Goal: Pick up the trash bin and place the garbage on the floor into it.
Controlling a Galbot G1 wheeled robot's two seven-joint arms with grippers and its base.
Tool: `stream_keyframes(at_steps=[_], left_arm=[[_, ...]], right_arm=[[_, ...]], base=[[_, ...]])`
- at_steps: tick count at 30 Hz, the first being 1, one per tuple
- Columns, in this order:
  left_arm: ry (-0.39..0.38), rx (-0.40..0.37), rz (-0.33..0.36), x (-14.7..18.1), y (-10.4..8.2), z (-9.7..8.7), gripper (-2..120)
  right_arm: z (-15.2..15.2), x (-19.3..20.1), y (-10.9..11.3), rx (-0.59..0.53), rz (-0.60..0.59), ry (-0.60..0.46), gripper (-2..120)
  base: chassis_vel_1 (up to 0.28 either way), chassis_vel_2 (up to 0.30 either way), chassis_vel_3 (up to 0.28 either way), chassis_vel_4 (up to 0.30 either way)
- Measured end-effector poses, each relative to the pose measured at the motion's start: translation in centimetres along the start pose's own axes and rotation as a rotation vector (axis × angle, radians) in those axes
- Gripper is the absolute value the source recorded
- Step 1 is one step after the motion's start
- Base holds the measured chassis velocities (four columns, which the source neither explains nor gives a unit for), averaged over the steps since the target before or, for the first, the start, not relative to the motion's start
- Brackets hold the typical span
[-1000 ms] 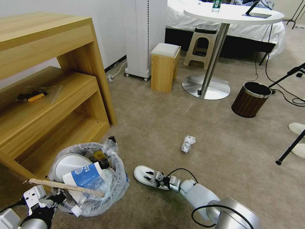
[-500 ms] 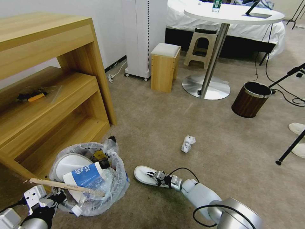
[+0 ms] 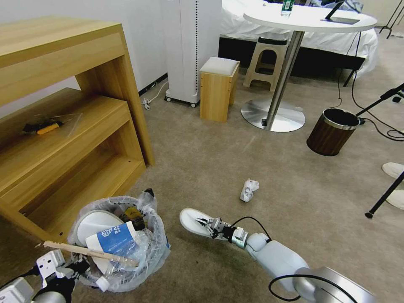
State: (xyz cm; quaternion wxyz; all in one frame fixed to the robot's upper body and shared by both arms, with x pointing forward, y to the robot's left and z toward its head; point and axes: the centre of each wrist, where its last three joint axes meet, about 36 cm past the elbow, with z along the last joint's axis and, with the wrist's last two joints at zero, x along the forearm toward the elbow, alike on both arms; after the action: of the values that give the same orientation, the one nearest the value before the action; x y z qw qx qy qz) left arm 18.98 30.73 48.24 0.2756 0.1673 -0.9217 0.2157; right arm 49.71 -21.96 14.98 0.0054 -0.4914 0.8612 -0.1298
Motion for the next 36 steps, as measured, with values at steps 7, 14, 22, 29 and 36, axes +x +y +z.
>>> stream_keyframes(at_steps=[7,14,22,29,36], left_arm=[[0.018,-0.015,-0.011,-0.6,0.3,0.9,0],[0.017,-0.017,-0.019,-0.8,0.6,1.0,0],[0.012,-0.013,-0.030,-0.9,0.8,1.3,0],[0.007,-0.012,-0.035,-1.0,0.8,1.6,0],[-0.002,-0.024,-0.028,-1.4,1.0,1.5,0]], right_arm=[[-3.6,3.2,-2.6,0.029,0.032,-0.059,0],[-8.0,3.8,-4.0,0.055,0.049,-0.127,0],[-13.5,1.6,-2.9,0.037,0.009,-0.252,0],[-17.5,-0.4,-1.3,0.012,-0.036,-0.334,0],[-20.9,-2.1,-1.4,-0.010,-0.031,-0.398,0]], base=[[0.000,0.000,0.000,0.000],[0.000,0.000,0.000,0.000],[0.000,0.000,0.000,0.000],[0.000,0.000,0.000,0.000],[0.000,0.000,0.000,0.000]])
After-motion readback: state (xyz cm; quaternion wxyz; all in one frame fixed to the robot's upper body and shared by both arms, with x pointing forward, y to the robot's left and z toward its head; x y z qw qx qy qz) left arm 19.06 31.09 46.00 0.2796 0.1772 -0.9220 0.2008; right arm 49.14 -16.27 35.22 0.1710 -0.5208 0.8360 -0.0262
